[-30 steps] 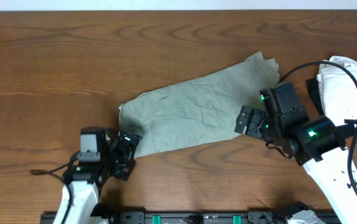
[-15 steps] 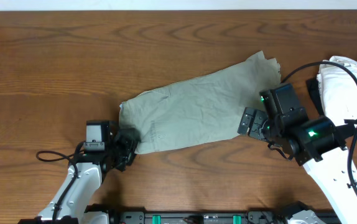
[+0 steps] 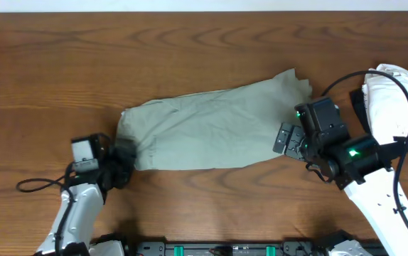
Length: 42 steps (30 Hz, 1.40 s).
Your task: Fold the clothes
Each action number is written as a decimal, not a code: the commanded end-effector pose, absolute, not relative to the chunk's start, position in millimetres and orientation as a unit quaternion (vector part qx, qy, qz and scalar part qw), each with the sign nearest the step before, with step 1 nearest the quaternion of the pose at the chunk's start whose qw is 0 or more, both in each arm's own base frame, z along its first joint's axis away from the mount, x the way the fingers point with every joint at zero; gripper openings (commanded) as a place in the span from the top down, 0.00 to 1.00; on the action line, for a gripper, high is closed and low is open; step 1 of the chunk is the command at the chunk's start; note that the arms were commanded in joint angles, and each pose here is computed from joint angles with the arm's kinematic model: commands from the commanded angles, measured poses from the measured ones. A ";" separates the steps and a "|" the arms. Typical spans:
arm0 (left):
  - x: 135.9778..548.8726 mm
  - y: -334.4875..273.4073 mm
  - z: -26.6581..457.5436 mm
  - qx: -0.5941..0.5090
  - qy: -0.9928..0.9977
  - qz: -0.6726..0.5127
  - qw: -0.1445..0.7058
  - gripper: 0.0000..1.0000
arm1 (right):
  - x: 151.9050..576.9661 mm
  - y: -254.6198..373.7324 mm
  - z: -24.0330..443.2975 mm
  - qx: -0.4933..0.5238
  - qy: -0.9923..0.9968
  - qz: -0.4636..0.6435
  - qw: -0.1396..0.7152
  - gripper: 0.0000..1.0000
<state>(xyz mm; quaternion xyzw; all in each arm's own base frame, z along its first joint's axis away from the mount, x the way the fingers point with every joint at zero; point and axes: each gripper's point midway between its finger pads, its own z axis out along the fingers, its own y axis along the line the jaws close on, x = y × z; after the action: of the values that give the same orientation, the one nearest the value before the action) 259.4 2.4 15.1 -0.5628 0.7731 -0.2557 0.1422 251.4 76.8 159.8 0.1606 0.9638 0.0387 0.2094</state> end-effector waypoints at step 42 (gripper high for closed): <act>248.9 58.0 6.0 -0.598 0.767 -0.125 0.196 0.83 | 291.3 72.3 8.7 0.208 0.966 0.078 0.133 0.02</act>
<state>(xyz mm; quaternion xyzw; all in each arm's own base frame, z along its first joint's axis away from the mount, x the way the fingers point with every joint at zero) 248.8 49.2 4.5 -0.5908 0.7711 -0.1430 0.1896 290.9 75.0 11.5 0.1821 0.9708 0.0707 0.1390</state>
